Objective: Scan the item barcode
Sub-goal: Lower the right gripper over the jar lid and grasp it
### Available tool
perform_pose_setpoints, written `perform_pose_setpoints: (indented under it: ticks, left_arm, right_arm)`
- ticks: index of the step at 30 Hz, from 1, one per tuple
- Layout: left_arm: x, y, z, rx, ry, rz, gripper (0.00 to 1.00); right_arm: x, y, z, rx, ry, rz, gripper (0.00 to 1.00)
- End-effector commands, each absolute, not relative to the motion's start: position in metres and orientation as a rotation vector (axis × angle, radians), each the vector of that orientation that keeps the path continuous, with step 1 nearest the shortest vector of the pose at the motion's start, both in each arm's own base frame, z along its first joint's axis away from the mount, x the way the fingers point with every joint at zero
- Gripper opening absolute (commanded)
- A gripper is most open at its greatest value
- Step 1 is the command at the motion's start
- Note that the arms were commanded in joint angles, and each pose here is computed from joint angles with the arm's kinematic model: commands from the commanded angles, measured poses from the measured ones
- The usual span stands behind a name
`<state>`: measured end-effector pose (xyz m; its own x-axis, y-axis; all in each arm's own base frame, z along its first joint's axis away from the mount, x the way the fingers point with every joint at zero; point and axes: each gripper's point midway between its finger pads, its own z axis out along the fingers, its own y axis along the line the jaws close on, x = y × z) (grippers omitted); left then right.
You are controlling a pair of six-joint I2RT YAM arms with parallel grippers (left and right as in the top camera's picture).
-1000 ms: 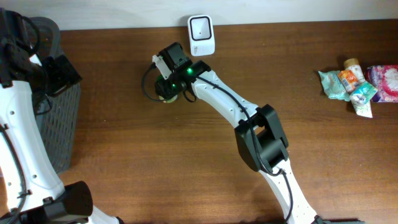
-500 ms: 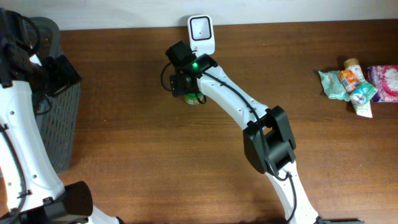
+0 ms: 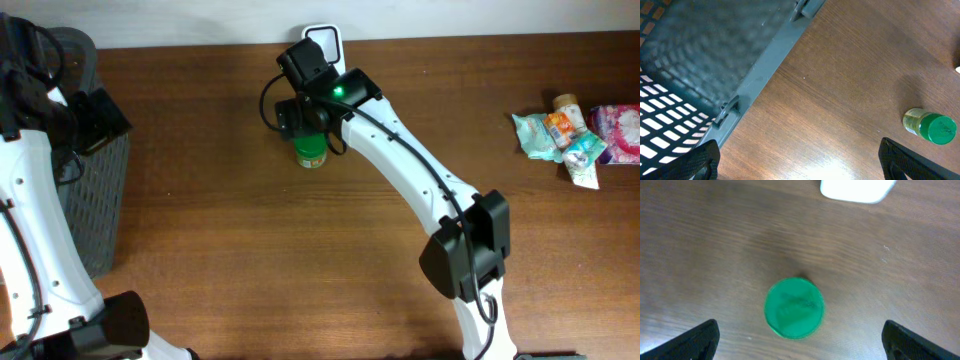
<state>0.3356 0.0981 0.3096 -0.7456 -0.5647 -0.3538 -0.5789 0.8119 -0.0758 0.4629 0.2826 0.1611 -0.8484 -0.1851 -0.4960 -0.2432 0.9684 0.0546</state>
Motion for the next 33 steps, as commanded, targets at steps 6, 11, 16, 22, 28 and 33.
perform_pose_setpoints:
  ticks: [6,11,16,22,28,33]
  left_arm:
    - [0.331,0.099,0.316,-0.883,2.608,0.061,0.99]
    - [0.331,0.099,0.316,-0.883,2.608,0.061,0.99]
    - [0.331,0.099,0.316,-0.883,2.608,0.061,0.99]
    - [0.331,0.099,0.316,-0.883,2.608,0.061,0.99]
    - [0.331,0.099,0.316,-0.883,2.608,0.061,0.99]
    - [0.331,0.099,0.316,-0.883,2.608,0.061,0.99]
  right_arm:
    - [0.457,0.3,0.085,-0.566,2.749,0.343,0.99]
    - [0.468,0.283,0.072,-0.347,2.793,0.248,0.99]
    - [0.464,0.284,0.071,-0.012,2.847,0.305,0.95]
    - [0.468,0.272,0.067,0.424,2.823,0.264,0.88]
    - [0.464,0.275,0.045,0.423,2.87,0.26,0.88]
    - [0.454,0.264,0.035,0.429,2.921,0.181,0.76]
